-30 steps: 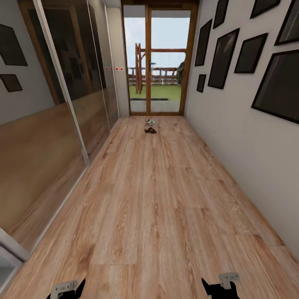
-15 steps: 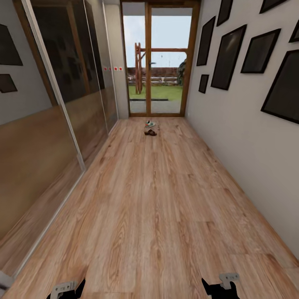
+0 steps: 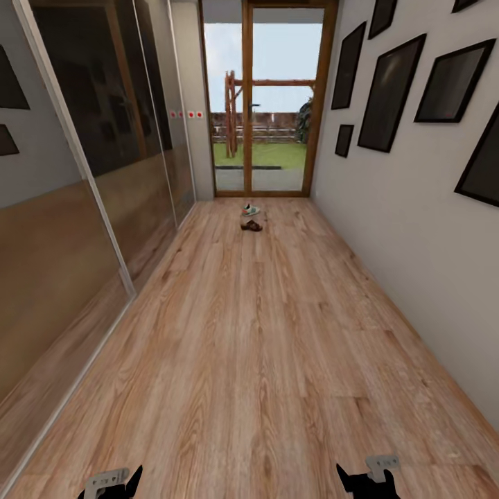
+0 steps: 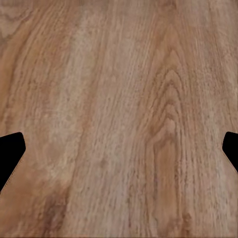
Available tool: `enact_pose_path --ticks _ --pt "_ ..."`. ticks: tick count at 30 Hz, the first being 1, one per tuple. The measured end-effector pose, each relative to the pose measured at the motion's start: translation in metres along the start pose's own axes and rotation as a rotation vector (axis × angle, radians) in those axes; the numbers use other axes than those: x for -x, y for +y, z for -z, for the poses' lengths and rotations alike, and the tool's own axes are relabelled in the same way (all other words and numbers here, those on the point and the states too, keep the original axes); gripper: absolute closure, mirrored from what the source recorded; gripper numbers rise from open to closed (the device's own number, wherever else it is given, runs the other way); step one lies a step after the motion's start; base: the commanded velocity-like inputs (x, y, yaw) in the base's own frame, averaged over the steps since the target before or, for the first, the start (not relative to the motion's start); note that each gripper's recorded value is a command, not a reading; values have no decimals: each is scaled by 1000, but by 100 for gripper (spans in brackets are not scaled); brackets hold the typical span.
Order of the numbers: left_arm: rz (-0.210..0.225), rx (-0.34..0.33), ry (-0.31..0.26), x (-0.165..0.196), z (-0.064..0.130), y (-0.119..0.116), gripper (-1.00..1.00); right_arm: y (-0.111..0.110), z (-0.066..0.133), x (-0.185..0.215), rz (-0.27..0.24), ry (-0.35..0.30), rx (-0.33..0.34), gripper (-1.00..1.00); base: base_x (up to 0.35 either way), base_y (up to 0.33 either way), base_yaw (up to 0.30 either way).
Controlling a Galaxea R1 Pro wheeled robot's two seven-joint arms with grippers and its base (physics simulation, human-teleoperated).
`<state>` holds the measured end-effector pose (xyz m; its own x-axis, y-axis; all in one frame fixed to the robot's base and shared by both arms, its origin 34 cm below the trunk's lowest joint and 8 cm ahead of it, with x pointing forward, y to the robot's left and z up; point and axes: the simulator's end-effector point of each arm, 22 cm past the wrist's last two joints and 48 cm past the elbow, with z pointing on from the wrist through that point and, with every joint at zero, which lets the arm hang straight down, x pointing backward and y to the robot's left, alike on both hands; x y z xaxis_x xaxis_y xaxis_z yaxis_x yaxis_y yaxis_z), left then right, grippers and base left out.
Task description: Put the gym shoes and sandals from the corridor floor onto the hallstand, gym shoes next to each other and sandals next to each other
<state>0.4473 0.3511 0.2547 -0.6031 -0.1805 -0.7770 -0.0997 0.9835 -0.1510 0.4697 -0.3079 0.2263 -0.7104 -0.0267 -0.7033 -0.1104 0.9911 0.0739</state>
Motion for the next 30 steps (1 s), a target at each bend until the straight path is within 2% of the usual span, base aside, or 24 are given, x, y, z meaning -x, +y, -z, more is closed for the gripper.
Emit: enact_pose_path --ticks 30 --pt "0 0 0 0 0 0 -100 0 0 0 0 0 0 -100 337 0 0"
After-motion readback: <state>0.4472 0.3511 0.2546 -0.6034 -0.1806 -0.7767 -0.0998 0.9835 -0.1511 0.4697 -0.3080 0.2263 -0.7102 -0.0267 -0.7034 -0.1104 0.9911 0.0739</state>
